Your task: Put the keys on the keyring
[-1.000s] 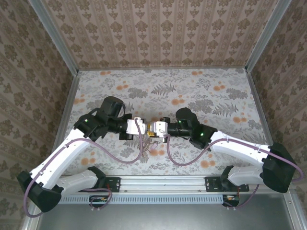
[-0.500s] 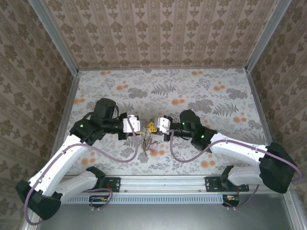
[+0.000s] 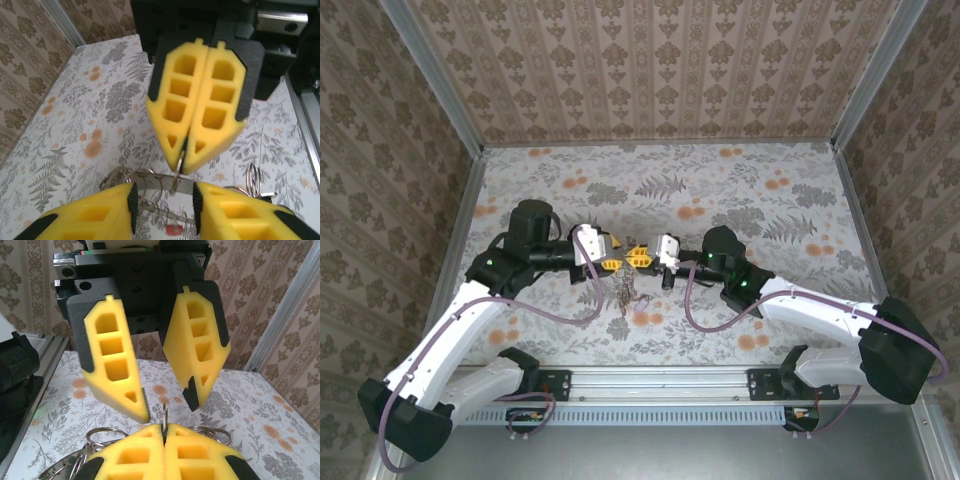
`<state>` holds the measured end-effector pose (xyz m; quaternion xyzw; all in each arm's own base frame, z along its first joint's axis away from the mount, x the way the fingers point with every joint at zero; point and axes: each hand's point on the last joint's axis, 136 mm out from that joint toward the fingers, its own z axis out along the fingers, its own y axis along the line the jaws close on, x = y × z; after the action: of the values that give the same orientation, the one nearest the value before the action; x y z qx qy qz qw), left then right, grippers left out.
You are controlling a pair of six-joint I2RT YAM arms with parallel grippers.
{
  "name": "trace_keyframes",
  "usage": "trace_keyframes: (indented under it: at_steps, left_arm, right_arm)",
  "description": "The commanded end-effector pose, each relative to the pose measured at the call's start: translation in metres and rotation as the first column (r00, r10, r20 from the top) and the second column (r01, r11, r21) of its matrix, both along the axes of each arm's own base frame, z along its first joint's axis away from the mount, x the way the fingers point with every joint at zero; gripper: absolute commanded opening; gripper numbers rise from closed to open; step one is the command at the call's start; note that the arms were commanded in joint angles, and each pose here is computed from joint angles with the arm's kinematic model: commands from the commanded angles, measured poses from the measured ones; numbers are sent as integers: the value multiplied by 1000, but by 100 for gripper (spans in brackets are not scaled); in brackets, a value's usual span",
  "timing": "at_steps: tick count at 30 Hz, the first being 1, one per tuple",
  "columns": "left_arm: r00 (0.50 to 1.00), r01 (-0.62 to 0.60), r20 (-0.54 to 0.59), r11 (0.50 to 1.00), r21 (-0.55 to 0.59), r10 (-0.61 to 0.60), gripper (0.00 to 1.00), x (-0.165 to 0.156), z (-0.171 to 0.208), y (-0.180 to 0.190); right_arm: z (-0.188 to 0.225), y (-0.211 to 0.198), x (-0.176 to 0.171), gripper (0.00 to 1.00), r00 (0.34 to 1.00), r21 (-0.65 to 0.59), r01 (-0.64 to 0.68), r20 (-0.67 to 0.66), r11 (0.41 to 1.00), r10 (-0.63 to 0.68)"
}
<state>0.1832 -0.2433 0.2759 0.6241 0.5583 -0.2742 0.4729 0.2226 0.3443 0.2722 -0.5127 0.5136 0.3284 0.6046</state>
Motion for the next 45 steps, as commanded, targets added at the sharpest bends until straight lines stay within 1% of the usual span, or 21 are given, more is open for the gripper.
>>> trace_keyframes:
  at_steps: [1, 2, 5, 12, 16, 18, 20, 21, 26, 28, 34, 38, 40, 43, 45]
  left_arm:
    - [1000, 24, -18, 999, -47, -25, 29, -2, 7, -4]
    - [999, 25, -22, 999, -47, -26, 27, -2, 7, -4]
    - [999, 30, -28, 998, -51, -31, 26, -3, 5, -5]
    - [999, 30, -31, 997, -65, -32, 27, -3, 3, -6]
    - [999, 35, -33, 995, -89, -38, 19, -3, 8, -7]
    - [999, 32, -30, 994, -104, -36, 19, -1, 13, -8]
    - [999, 32, -23, 993, -114, -35, 24, -1, 17, -9]
    - [999, 34, -21, 993, -116, -36, 24, -1, 19, -9]
    - [998, 51, -26, 993, -109, -54, 16, -4, 22, -9]
    - [998, 51, -31, 992, -113, -55, 15, -3, 22, -8]
    - [997, 50, -52, 986, -162, -59, 15, -2, 31, -12]
    - [994, 60, -81, 979, -197, -77, 19, -3, 35, -15]
    - [993, 60, -88, 979, -197, -78, 19, -3, 35, -15]
    - [991, 56, -107, 983, -172, -76, 16, -4, 32, -14]
    - [990, 46, -127, 988, -146, -64, 17, -2, 26, -14]
  right_arm:
    - [36, -1, -6, 0, 998, 98, -28, 62, 995, 22]
    - [37, -1, -6, 0, 998, 100, -27, 62, 995, 21]
    - [40, -2, -4, 0, 998, 118, -21, 61, 993, 14]
    - [50, -6, -3, 0, 999, 173, -6, 52, 985, -3]
    - [50, -6, -2, 0, 999, 178, -6, 45, 984, -2]
    - [49, -5, -2, 0, 999, 174, -10, 43, 985, 2]
    - [46, -4, -2, 0, 999, 166, -13, 39, 986, 7]
    - [46, -4, -2, 0, 999, 166, -13, 39, 986, 7]
    - [48, -3, -1, 0, 999, 171, -16, 41, 985, 9]
    - [48, -3, -1, 0, 999, 172, -16, 40, 985, 10]
    - [42, -1, -3, 0, 999, 152, -24, 37, 988, 18]
    - [38, -2, -3, 0, 999, 138, -19, 41, 990, 14]
    - [35, -1, -3, 0, 999, 116, -17, 49, 993, 11]
    - [29, 1, -6, 0, 997, 65, -17, 70, 998, 12]
    - [25, 1, -7, 0, 997, 36, -16, 82, 999, 13]
